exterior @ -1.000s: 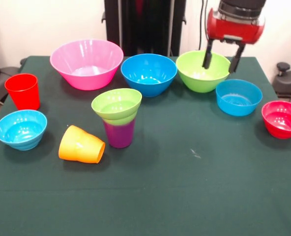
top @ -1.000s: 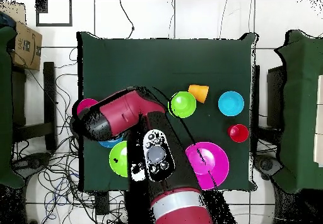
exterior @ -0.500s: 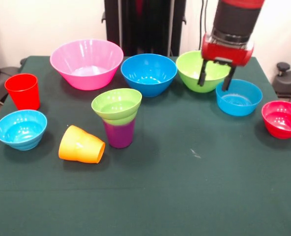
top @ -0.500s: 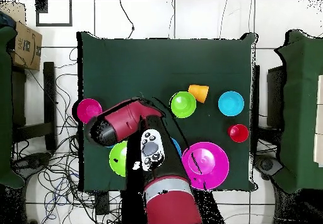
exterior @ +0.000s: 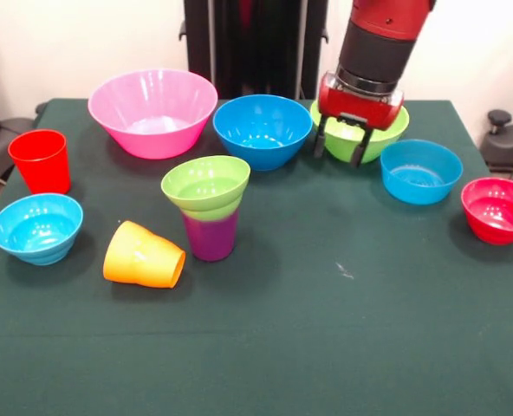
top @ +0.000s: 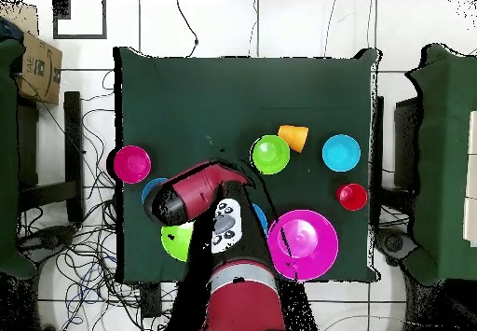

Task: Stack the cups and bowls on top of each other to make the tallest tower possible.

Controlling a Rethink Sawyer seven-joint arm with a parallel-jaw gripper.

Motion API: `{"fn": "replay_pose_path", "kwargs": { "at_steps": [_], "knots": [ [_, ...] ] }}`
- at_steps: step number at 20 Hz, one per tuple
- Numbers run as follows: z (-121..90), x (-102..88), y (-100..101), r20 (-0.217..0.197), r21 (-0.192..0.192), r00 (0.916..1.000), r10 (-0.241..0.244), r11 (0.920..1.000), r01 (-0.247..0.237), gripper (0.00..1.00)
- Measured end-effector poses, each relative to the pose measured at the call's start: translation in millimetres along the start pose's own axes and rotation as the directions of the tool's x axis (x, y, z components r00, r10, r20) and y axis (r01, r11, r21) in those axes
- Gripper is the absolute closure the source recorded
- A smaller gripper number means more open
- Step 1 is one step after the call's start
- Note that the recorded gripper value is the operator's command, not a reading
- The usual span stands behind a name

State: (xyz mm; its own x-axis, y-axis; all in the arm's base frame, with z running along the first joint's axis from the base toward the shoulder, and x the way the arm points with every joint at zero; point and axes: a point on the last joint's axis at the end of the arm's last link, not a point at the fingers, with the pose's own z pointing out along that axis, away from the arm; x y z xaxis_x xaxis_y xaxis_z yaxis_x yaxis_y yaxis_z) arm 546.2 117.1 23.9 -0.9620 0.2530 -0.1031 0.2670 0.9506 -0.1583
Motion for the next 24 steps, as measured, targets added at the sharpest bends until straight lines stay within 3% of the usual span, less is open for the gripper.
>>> {"fn": "replay_pose_path", "kwargs": {
  "at_steps": [7, 13, 19, 24],
  "knots": [
    [-11, 2.0, 2, 0.003, 0.008, 0.9996, 0.027, 0.9996, -0.027, 0.0],
    [-45, -6.8, 17, 0.05, -0.003, 0.9968, 0.062, 0.9981, -0.062, 0.0],
    [-72, -2.6, 38, 0.087, -0.011, 0.9943, 0.062, 0.9981, -0.061, 0.0],
    [-76, 10.0, 50, 0.09, -0.001, 0.9948, 0.048, 0.9988, -0.048, 0.0]
  ]
}}
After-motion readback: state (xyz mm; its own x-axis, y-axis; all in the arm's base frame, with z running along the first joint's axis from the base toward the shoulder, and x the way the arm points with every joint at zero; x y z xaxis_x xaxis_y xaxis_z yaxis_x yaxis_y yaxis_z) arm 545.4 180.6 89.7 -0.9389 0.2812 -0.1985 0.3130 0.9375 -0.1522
